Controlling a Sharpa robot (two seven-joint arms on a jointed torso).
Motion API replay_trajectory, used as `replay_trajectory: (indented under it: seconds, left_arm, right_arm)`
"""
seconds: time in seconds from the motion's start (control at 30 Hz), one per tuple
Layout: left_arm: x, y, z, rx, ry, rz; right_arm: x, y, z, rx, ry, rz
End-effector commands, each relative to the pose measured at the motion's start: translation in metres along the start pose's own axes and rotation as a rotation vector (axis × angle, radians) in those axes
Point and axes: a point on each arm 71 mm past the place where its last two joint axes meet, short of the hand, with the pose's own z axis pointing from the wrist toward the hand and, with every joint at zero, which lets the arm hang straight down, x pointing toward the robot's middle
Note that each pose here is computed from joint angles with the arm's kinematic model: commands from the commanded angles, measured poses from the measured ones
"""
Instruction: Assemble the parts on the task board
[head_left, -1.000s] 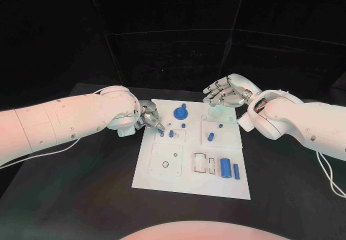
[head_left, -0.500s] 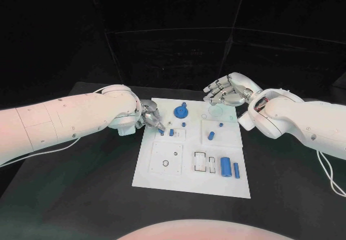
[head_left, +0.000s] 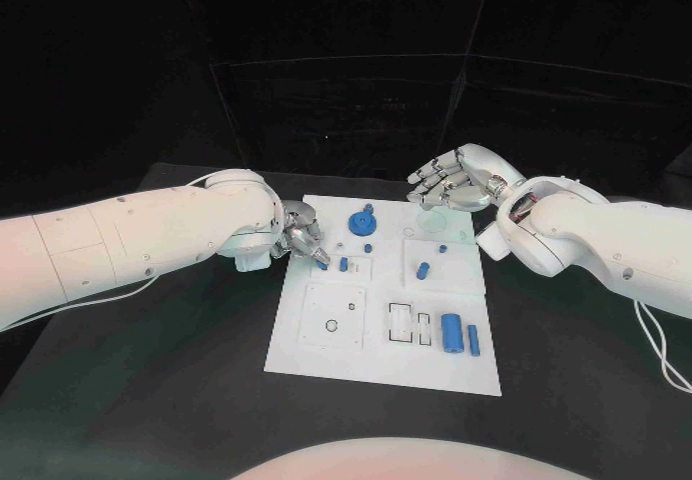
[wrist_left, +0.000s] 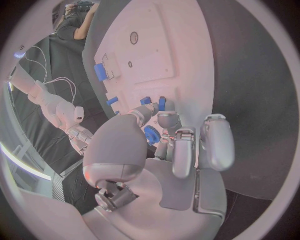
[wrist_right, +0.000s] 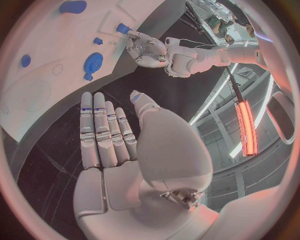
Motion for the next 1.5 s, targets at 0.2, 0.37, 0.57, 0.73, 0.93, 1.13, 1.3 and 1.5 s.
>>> replay_trajectory:
  seconds: [0.2, 0.37, 0.57, 0.73, 0.93, 1.13, 1.3, 1.5]
  left_arm:
    - [0.0026, 0.0012, -0.0001, -0.008, 0.016, 0.027]
    - [0.0026, 0.0006, 0.0001, -0.007, 0.014, 0.027]
    - [0.0039, -0.0041, 0.0016, -0.001, 0.024, 0.036]
    - [0.0045, -0.0079, 0.0035, 0.002, 0.033, 0.044]
    - [0.0042, -0.0104, 0.0060, -0.001, 0.041, 0.053]
    - [0.0025, -0.0098, 0.0079, -0.008, 0.040, 0.056]
    - [0.0013, -0.0093, 0.0087, -0.015, 0.034, 0.066]
    - [0.0012, -0.0090, 0.0086, -0.019, 0.030, 0.081]
  right_arm:
    - [-0.001, 0.002, 0.001, -0.008, -0.004, 0.002]
    - [-0.001, 0.002, 0.001, -0.008, -0.004, 0.002]
    - [0.000, 0.002, 0.001, -0.009, -0.003, 0.002]
    - [0.000, 0.002, 0.001, -0.009, -0.002, 0.002]
    - [0.000, 0.002, 0.001, -0.009, -0.002, 0.002]
    - [0.000, 0.002, 0.001, -0.009, -0.003, 0.006]
    - [0.000, 0.003, 0.001, -0.014, -0.007, 0.007]
    - [0.000, 0.003, 0.001, -0.015, -0.007, 0.008]
